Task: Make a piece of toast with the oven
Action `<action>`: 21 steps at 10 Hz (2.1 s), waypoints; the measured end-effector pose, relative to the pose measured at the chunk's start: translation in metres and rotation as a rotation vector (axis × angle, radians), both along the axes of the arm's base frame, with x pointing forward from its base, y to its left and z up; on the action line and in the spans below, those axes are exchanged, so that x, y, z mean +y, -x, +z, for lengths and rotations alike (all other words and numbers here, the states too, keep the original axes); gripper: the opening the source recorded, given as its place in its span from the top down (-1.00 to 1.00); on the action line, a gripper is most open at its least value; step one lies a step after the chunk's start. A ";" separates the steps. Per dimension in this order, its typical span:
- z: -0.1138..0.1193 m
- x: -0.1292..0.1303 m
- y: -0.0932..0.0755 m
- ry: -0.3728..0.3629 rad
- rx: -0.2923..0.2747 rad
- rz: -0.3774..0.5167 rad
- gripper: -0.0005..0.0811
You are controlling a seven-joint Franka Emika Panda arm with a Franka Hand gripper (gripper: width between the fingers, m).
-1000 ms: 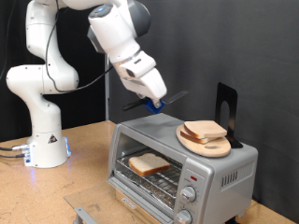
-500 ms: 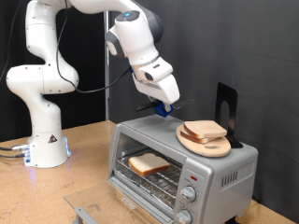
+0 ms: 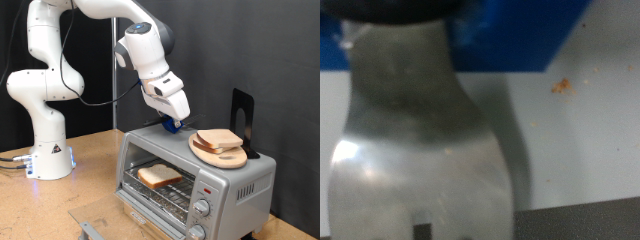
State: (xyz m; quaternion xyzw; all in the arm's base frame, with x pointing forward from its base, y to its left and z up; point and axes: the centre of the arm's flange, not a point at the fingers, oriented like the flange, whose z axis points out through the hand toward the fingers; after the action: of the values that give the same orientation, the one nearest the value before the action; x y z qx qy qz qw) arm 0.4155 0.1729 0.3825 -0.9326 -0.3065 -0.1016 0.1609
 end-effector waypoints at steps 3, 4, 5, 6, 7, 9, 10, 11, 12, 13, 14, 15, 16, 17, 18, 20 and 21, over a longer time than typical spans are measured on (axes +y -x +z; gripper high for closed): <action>-0.002 -0.001 0.001 0.001 -0.002 -0.006 -0.81; -0.001 -0.002 -0.001 0.008 -0.029 -0.006 -0.94; 0.000 -0.003 -0.003 0.020 -0.083 -0.002 -0.98; 0.003 -0.004 -0.006 0.019 -0.160 0.003 -0.98; 0.006 -0.005 -0.006 0.014 -0.216 0.007 -0.98; 0.014 -0.007 -0.006 -0.013 -0.246 0.003 -0.99; 0.020 -0.011 -0.005 -0.047 -0.226 -0.008 -0.99; 0.028 -0.017 -0.004 -0.088 -0.196 -0.015 -0.99; 0.040 -0.025 -0.003 -0.127 -0.163 -0.023 -0.99; 0.050 -0.033 -0.001 -0.160 -0.130 -0.026 -0.99; 0.048 -0.031 -0.001 -0.149 -0.141 -0.027 -0.99; 0.045 -0.033 0.001 -0.147 -0.141 -0.015 -0.99; 0.043 -0.045 0.003 -0.169 -0.130 0.001 -0.99; 0.044 -0.064 0.006 -0.211 -0.124 0.015 -0.99; 0.045 -0.083 0.009 -0.250 -0.120 0.024 -0.99; 0.048 -0.120 0.014 -0.287 -0.157 0.002 -0.99; 0.047 -0.138 0.017 -0.283 -0.165 -0.018 -0.99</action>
State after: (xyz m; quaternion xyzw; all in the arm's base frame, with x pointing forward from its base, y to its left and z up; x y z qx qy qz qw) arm 0.3984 0.0351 0.4294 -0.8920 -0.2927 -0.2213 0.2640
